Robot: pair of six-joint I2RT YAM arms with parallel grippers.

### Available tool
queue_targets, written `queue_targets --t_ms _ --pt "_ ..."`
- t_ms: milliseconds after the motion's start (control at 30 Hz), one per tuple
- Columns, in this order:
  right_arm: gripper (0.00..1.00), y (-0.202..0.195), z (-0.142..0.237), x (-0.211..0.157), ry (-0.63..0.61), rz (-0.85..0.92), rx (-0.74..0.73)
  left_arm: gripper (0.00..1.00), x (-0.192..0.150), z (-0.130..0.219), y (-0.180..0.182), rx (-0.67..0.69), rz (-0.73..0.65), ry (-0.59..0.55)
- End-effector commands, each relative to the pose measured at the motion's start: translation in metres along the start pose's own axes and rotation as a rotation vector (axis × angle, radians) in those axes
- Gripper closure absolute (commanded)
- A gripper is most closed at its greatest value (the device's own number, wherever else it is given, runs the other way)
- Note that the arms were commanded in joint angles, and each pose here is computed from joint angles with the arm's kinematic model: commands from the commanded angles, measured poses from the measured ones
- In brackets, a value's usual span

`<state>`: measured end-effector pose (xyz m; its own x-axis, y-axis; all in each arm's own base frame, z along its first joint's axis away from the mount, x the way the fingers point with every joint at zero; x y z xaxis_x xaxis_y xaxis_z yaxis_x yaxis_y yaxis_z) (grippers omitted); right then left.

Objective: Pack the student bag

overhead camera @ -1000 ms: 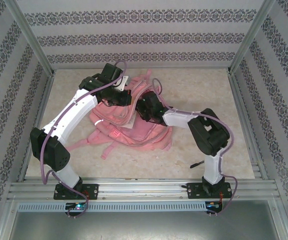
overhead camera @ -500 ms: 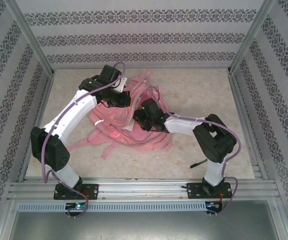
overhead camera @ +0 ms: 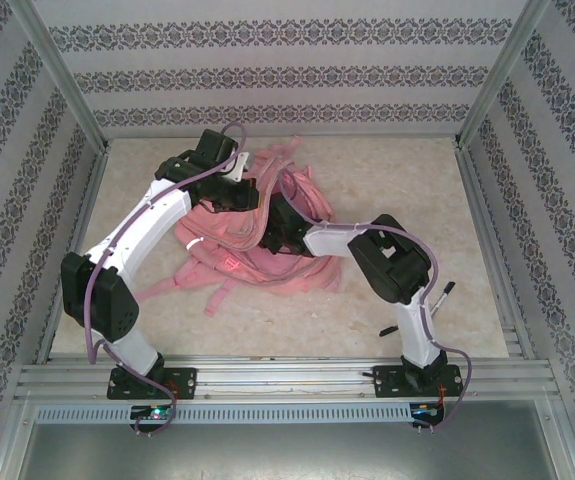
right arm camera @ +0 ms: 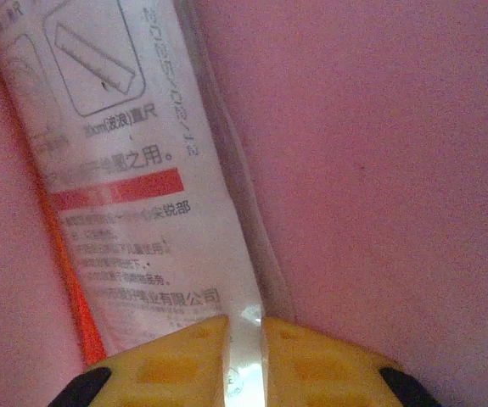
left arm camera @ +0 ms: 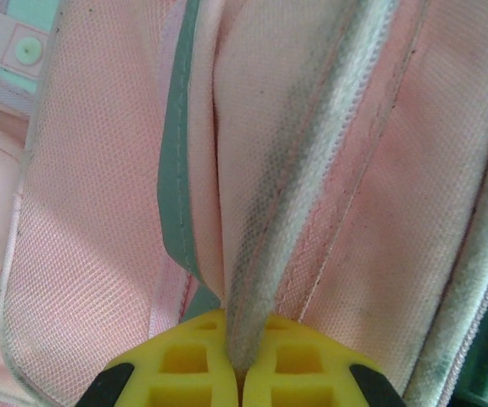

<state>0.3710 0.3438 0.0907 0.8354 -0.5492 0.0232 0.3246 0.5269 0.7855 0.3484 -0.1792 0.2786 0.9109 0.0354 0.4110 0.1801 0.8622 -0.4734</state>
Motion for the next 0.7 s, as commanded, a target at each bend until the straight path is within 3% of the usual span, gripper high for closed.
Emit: queue_targets --t_ms 0,67,167,400,667 --pt "0.81 0.025 0.000 0.015 -0.004 -0.007 0.089 1.00 0.004 0.017 -0.011 -0.067 -0.018 -0.060" --pt "0.75 0.026 0.009 0.016 0.006 -0.004 0.089 0.97 0.004 0.016 -0.007 -0.064 -0.014 -0.064" --pt "0.66 0.013 0.035 0.020 0.002 -0.007 0.053 0.77 0.005 0.017 0.001 -0.053 0.006 -0.070" --pt "0.65 -0.039 0.112 0.020 0.009 0.074 -0.088 0.55 -0.002 0.029 0.008 -0.059 -0.039 -0.052" --pt "0.62 -0.078 0.192 0.011 -0.060 0.214 -0.258 0.51 -0.027 0.011 0.084 0.199 0.103 -0.004"
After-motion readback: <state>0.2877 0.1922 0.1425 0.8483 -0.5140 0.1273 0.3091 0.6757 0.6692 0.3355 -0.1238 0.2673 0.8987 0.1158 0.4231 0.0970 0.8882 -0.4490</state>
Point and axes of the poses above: each hand's point on the last joint's axis, 136 mm out from that joint toward the fingers, its own z axis back along the fingers, its own y axis along the line the jaws close on, x = y × z, the point moved 7 cm from there along z, back along the fingers, and after that the axes turned 3 degrees about z, right-handed, at the moved point
